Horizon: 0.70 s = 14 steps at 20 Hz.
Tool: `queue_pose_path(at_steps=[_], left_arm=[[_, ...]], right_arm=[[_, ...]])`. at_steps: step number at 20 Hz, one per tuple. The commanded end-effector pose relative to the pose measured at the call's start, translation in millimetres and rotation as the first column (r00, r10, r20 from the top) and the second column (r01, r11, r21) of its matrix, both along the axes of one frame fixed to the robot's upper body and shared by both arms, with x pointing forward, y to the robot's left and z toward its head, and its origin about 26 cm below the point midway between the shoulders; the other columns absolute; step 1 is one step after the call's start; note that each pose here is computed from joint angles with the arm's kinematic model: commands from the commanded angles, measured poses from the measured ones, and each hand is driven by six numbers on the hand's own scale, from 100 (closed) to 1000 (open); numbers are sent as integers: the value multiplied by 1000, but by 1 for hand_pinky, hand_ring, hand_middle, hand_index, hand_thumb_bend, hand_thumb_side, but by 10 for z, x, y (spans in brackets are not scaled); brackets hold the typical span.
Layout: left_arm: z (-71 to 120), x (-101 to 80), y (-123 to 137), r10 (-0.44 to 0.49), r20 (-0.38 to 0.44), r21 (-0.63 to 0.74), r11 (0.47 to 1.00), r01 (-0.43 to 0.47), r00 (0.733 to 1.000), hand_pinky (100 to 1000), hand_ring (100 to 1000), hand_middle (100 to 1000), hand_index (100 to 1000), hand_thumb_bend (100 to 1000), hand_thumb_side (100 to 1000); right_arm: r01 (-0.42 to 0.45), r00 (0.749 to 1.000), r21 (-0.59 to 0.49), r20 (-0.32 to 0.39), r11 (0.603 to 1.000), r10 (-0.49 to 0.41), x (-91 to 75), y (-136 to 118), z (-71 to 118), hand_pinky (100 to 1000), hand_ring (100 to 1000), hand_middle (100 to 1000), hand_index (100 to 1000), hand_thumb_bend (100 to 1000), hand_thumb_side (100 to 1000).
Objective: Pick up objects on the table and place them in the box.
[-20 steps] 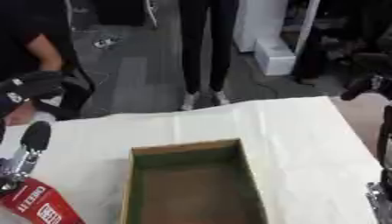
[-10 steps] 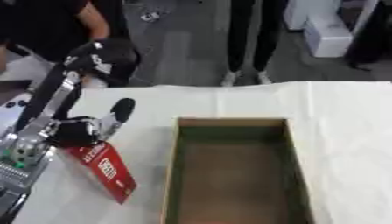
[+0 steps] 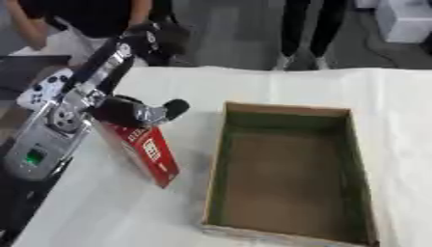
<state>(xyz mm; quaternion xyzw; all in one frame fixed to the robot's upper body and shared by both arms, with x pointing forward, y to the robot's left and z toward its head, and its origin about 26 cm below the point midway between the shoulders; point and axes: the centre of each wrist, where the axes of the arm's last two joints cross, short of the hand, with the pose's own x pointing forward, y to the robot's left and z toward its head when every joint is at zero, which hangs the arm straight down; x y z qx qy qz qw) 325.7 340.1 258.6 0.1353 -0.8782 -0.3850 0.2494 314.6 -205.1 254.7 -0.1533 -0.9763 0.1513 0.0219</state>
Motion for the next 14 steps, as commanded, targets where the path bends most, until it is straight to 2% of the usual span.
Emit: queue_pose_path(at_steps=[1, 2, 3, 6, 8, 10, 11, 12, 13, 14], left_arm=[[197, -12, 112, -41, -29, 65, 997, 43, 999, 757, 775, 837, 863, 541, 395], [245, -12, 143, -40, -41, 110, 993, 45, 998, 772, 787, 845, 872, 624, 298], [303, -20, 175, -30, -47, 172, 984, 38, 998, 781, 800, 857, 885, 673, 257], [425, -40, 219, -1, -85, 355, 934, 31, 996, 810, 838, 894, 922, 724, 219], [481, -36, 234, 8, -134, 449, 892, 54, 991, 832, 858, 912, 935, 725, 204], [515, -22, 264, 16, -191, 502, 861, 84, 981, 867, 889, 938, 955, 679, 157], [530, -15, 285, 25, -220, 522, 847, 96, 975, 893, 909, 956, 967, 619, 105], [544, -9, 306, 36, -245, 539, 836, 105, 969, 895, 911, 958, 968, 609, 100], [559, -6, 327, 50, -265, 553, 826, 109, 963, 904, 918, 965, 972, 550, 100], [575, -3, 347, 69, -281, 569, 816, 108, 957, 904, 918, 965, 972, 557, 100]], right_arm=[[-5, 1000, -6, 17, 1000, 6, -27, -3, 51, 393, 735, 807, 838, 100, 756], [-5, 1000, -7, 17, 1000, 5, -27, -5, 51, 392, 735, 807, 838, 100, 756], [-4, 1000, -8, 16, 1000, 4, -27, -7, 50, 391, 735, 807, 838, 100, 756], [-3, 1000, -9, 14, 1000, 3, -27, -12, 46, 391, 735, 807, 838, 100, 755], [-3, 1000, -9, 12, 1000, 3, -27, -12, 41, 391, 735, 807, 837, 100, 755], [-3, 1000, -10, 11, 1000, 3, -27, -13, 38, 391, 735, 807, 837, 100, 755], [-3, 1000, -10, 10, 1000, 3, -27, -14, 38, 391, 735, 807, 837, 100, 755], [-3, 1000, -10, 10, 1000, 3, -27, -15, 37, 391, 735, 807, 837, 100, 755], [-2, 1000, -11, 10, 1000, 2, -27, -16, 37, 391, 735, 807, 838, 100, 755], [-2, 1000, -11, 10, 1000, 2, -27, -17, 37, 391, 735, 807, 837, 100, 755]])
